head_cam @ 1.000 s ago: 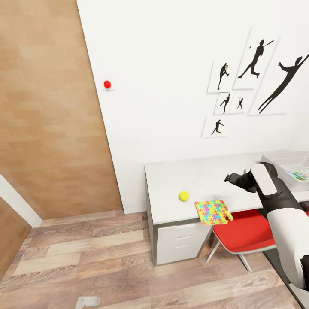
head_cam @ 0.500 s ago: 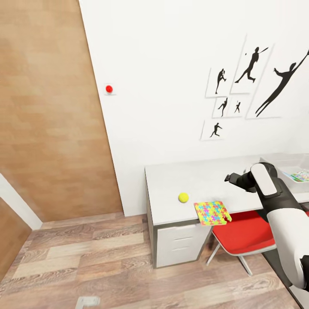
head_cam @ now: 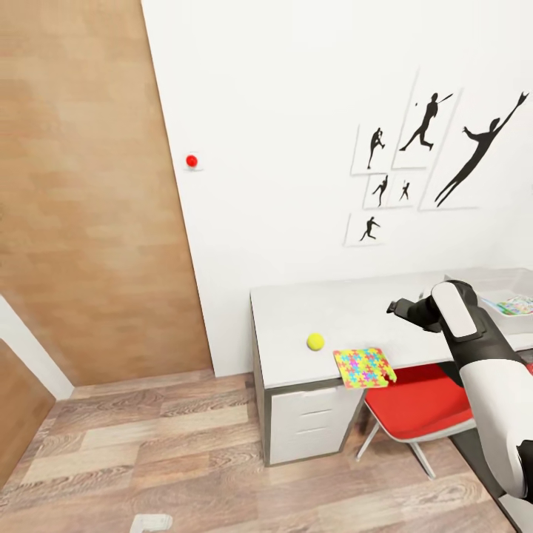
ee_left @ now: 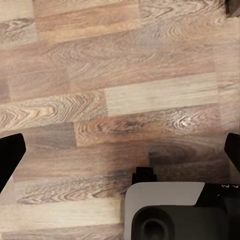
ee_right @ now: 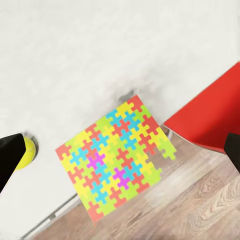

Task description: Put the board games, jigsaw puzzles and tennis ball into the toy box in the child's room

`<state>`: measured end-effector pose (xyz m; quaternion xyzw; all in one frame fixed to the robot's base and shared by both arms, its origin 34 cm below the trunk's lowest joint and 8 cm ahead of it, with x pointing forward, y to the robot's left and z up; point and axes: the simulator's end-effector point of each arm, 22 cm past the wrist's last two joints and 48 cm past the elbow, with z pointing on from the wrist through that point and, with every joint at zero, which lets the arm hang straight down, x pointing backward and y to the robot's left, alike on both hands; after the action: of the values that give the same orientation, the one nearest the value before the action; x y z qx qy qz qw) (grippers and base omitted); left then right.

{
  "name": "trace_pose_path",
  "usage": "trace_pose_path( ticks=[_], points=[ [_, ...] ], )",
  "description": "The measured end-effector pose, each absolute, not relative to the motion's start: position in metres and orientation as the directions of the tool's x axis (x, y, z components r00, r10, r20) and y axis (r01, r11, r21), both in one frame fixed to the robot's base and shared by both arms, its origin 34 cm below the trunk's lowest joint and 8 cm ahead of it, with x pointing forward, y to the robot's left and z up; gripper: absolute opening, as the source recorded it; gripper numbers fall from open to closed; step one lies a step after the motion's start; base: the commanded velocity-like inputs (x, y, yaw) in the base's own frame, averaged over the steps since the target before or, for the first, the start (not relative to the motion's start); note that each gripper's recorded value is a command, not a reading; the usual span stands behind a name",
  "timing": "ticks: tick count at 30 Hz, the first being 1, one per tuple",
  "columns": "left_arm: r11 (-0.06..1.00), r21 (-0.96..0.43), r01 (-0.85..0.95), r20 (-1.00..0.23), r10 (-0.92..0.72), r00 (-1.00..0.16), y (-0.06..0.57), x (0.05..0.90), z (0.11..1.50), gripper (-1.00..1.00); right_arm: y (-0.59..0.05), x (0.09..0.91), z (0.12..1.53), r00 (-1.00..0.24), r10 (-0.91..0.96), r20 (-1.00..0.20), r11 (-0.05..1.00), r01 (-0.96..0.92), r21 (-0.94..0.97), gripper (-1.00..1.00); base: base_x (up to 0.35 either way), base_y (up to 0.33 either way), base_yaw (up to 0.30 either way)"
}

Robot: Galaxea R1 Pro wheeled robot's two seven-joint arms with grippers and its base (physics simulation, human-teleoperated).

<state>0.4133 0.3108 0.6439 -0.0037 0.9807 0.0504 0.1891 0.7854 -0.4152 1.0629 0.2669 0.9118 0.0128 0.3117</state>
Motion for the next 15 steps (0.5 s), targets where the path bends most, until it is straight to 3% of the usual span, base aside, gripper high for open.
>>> trace_pose_path(
  ticks=[15],
  points=[
    [0.995, 0.097, -0.029, -0.395, 0.012, -0.919, 0.3108, 0.4221, 0.6516, 1.00, -0.4176, 0.7785, 1.0686, -0.647, 0.503, -0.573, 0.851, 0.487, 0.198, 1.00, -0.007, 0.000, 0.000]
  ],
)
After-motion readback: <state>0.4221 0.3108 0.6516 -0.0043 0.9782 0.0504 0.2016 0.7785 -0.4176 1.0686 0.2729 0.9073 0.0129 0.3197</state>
